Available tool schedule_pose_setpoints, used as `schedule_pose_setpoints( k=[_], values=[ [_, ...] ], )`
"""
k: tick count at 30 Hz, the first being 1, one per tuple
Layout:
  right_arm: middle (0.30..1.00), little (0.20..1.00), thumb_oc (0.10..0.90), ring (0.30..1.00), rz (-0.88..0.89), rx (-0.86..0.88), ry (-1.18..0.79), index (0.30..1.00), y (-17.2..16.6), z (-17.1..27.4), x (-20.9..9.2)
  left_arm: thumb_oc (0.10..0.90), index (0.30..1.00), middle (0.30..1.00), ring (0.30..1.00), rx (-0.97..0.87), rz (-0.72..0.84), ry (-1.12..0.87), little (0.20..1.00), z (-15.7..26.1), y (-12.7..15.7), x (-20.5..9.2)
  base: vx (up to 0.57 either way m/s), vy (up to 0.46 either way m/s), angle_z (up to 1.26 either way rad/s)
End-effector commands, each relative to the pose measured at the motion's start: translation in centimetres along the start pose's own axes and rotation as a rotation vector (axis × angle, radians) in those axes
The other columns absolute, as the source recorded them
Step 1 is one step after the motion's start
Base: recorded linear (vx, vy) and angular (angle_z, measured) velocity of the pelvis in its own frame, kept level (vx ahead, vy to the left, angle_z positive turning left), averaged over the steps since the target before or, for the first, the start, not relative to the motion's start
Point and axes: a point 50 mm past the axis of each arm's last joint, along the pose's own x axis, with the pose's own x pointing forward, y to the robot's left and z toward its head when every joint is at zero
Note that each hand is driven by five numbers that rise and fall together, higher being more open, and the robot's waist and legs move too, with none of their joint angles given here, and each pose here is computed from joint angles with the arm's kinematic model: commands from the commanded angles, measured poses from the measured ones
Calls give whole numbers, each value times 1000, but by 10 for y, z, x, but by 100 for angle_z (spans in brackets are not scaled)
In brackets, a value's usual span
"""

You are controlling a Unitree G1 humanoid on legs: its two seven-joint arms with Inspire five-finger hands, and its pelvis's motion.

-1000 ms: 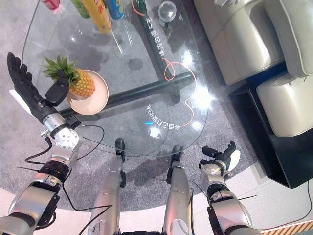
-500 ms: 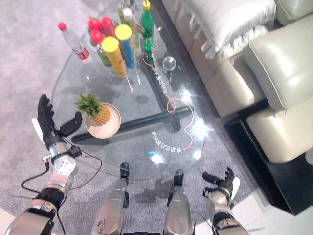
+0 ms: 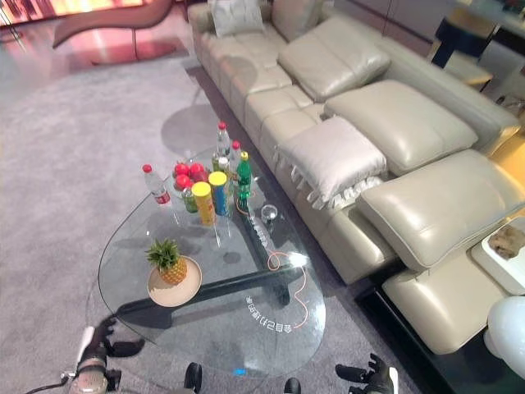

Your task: Pick up the fruit to the plate

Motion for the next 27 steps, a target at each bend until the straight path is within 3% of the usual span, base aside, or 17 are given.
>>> schedule_pose_setpoints(
  k=[1,10,27],
  values=[
    [900,900,800,900,-22,-96,-2,900,-15,0,2,800,900,900,900,-1,-71,47,900,8,4,7,88,32,0],
    [900,900,800,900,72,-186,139,900,2,-22,-2,800,900,900,900,16,-279,162,900,-8,-26,-1,26,13,-1],
    [900,900,800,900,136,-264,114,900,12,-19,-3,800,900,900,900,19,-292,175,900,-9,-33,-2,0,0,0]
  ],
)
